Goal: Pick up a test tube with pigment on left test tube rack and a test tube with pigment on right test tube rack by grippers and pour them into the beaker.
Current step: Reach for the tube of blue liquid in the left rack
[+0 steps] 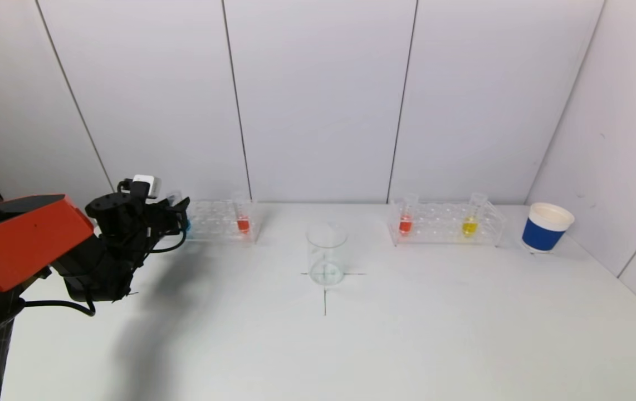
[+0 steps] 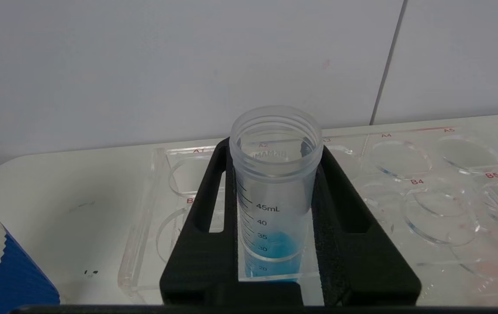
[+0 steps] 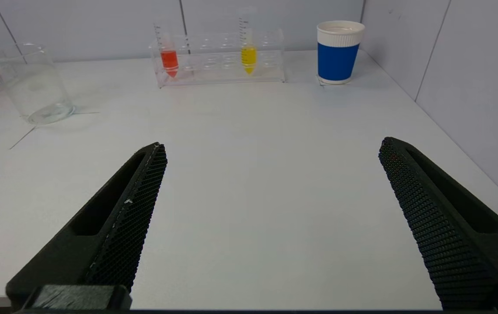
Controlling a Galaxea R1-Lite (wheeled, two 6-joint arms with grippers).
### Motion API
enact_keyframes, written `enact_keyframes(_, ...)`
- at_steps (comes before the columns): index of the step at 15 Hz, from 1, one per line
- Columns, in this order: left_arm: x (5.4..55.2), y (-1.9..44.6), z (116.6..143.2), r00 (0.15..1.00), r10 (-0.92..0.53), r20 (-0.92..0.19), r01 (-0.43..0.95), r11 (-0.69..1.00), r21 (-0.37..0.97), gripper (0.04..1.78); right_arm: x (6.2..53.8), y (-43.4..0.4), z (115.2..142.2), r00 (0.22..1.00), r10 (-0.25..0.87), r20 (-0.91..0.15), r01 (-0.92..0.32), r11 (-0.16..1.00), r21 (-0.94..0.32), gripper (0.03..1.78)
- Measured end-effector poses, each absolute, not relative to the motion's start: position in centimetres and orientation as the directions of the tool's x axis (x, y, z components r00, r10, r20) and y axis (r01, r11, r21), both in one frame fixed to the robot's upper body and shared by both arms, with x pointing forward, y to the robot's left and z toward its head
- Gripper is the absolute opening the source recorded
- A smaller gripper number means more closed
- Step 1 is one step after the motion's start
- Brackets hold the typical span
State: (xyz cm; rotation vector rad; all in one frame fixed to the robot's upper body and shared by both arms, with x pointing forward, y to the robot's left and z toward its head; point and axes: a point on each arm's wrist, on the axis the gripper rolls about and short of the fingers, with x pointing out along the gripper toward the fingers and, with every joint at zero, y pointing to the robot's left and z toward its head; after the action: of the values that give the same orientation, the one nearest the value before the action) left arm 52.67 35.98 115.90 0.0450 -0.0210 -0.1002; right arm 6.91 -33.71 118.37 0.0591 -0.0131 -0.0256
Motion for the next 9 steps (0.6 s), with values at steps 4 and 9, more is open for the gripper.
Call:
enact_keyframes(4,52.67,36.02,115.91,0.995,-0.1,0.019,0.099,0.994,0.045,0.45,6.91,-33.71,118.37,1.0,-0.026,0.012,0.025,0.998,0.059,1.77)
enact_keyframes(9,52.67,36.03,115.91,0.995,-0.099,0.019,0.098,0.994,0.045,0.45,6.91,-33.71,118.37,1.0,-0.026,0.012,0.025,0.998,0.059,1.77)
